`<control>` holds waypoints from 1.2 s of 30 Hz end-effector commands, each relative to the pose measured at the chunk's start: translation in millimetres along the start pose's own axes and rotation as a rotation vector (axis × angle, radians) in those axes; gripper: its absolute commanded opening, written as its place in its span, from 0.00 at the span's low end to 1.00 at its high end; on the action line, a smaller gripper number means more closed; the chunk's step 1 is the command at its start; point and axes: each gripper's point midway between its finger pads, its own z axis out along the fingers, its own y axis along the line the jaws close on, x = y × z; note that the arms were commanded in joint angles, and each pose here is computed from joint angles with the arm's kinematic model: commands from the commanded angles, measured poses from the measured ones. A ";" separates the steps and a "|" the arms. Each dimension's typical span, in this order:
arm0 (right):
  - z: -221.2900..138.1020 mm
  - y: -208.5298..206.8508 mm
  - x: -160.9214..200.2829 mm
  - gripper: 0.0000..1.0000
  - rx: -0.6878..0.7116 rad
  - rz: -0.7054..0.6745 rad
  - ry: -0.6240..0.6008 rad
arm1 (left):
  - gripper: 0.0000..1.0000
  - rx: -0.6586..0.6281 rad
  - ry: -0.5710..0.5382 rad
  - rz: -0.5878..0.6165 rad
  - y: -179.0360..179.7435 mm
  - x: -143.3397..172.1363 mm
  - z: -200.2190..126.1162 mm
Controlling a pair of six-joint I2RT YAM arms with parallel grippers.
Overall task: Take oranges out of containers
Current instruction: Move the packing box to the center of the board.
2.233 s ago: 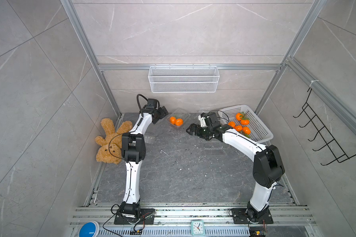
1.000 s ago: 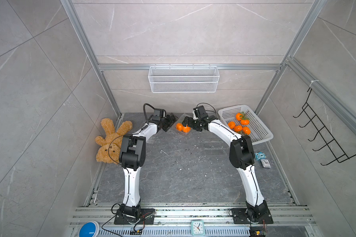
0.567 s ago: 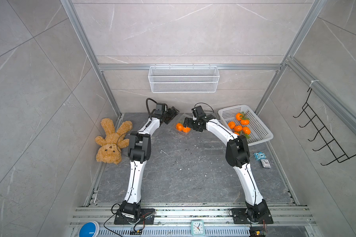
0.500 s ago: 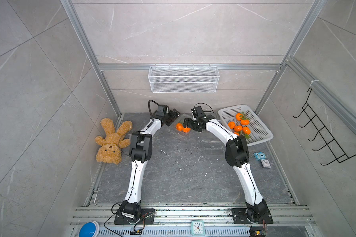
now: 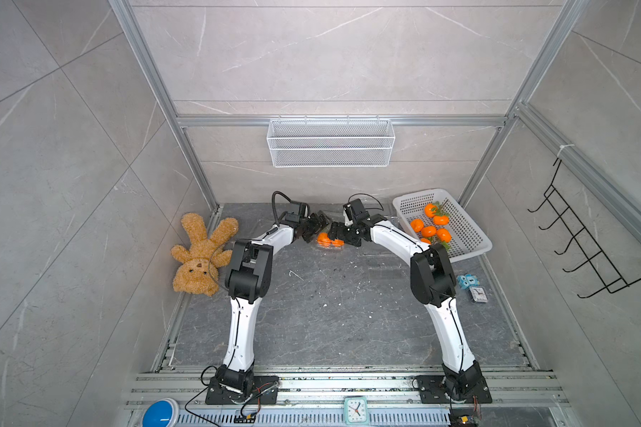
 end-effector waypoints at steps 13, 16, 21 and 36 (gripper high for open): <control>-83.4 62.3 140.5 0.86 -0.089 0.068 0.022 | 0.92 -0.087 0.012 0.063 2.9 46.4 -94.2; -95.7 67.5 162.5 0.87 -0.085 0.050 0.034 | 0.91 -0.121 0.041 0.078 7.2 47.2 -98.3; -133.6 54.4 152.3 0.94 -0.017 -0.027 -0.043 | 0.92 -0.203 -0.015 0.094 9.2 36.7 -132.9; -126.5 44.3 71.7 1.00 0.068 -0.243 -0.086 | 0.96 -0.128 -0.067 -0.065 18.0 88.6 -196.7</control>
